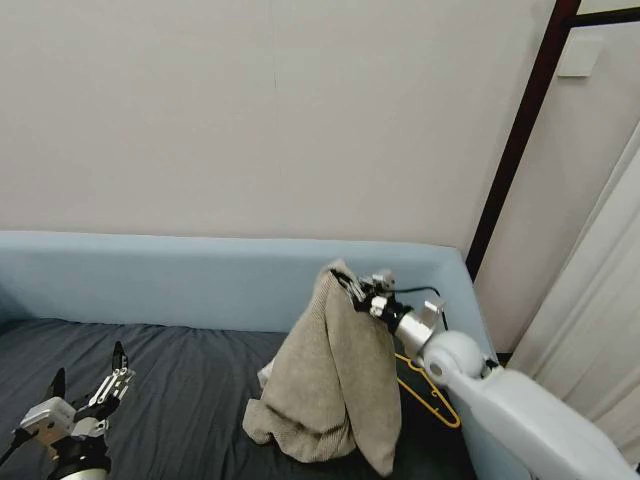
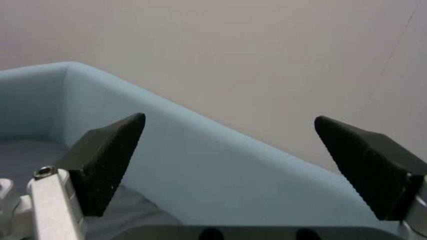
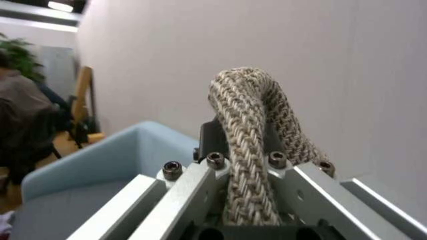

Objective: Pick up the clothes from the sofa and hang them on the clothes hanger.

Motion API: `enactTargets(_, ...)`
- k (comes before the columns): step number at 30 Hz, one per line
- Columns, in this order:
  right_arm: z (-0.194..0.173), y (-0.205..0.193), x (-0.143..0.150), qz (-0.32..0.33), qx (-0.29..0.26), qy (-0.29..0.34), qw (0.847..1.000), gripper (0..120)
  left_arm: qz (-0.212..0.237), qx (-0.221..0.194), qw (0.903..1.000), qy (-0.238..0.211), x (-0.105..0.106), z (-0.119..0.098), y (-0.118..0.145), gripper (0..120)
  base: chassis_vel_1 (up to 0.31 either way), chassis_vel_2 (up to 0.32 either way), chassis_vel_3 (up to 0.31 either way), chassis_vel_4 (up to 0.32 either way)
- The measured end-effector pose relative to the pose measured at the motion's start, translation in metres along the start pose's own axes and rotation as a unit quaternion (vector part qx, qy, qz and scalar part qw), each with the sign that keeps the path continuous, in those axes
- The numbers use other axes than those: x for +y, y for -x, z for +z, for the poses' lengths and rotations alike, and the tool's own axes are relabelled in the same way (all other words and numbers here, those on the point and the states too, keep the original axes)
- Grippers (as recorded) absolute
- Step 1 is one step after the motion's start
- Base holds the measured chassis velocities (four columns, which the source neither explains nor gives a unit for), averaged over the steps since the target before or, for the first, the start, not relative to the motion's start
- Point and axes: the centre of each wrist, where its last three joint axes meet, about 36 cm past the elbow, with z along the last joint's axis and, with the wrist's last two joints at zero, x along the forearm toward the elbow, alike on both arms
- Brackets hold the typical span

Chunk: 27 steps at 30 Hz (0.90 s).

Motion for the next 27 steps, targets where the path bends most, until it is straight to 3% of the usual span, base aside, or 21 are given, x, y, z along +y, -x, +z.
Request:
enactTargets(6, -0.055, 0.071, 0.017, -0.07, -0.052, -0.019, 0.996, 0, -0.003, -0.004, 1.0, -0.003, 0.002, -0.004, 0.003, 100, 0.0, 0.0, 0.0, 0.0)
enactTargets(9, -0.096, 0.116, 0.042, -0.099, -0.105, -0.023, 0.989, 0, -0.006, -0.007, 1.0, -0.004, 0.004, -0.005, 0.005, 100, 0.0, 0.0, 0.0, 0.0)
enactTargets(15, -0.136, 0.125, 0.071, -0.106, -0.16, 0.012, 0.981, 0, -0.009, -0.007, 0.9999, -0.004, 0.006, -0.006, 0.006, 100, 0.0, 0.0, 0.0, 0.0)
enactTargets(17, -0.115, 0.103, 0.069, -0.09, -0.139, 0.028, 0.986, 0, -0.009, -0.007, 0.9999, -0.005, 0.006, -0.005, 0.007, 100, 0.0, 0.0, 0.0, 0.0)
enactTargets(19, -0.068, 0.069, 0.054, -0.066, -0.088, 0.021, 0.994, 0, -0.007, -0.005, 0.9999, -0.008, 0.003, -0.003, 0.006, 100, 0.0, 0.0, 0.0, 0.0)
enactTargets(21, 0.003, 0.012, 0.031, -0.04, -0.005, 0.003, 0.999, 0, -0.004, -0.004, 0.9999, -0.011, 0.0, -0.001, 0.006, 100, 0.0, 0.0, 0.0, 0.0)
enactTargets(22, 0.037, -0.016, 0.023, -0.034, 0.034, -0.003, 0.999, 0, -0.002, -0.003, 0.9999, -0.012, -0.001, -0.001, 0.006, 100, 0.0, 0.0, 0.0, 0.0)
enactTargets(23, 0.037, -0.016, 0.023, -0.034, 0.034, -0.003, 0.999, 0, -0.002, -0.003, 0.9999, -0.012, -0.001, -0.001, 0.006, 100, 0.0, 0.0, 0.0, 0.0)
enactTargets(27, 0.139, -0.122, 0.002, -0.032, 0.154, -0.025, 0.987, 0, 0.003, 0.0, 0.9999, -0.012, -0.004, 0.002, 0.006, 100, 0.0, 0.0, 0.0, 0.0)
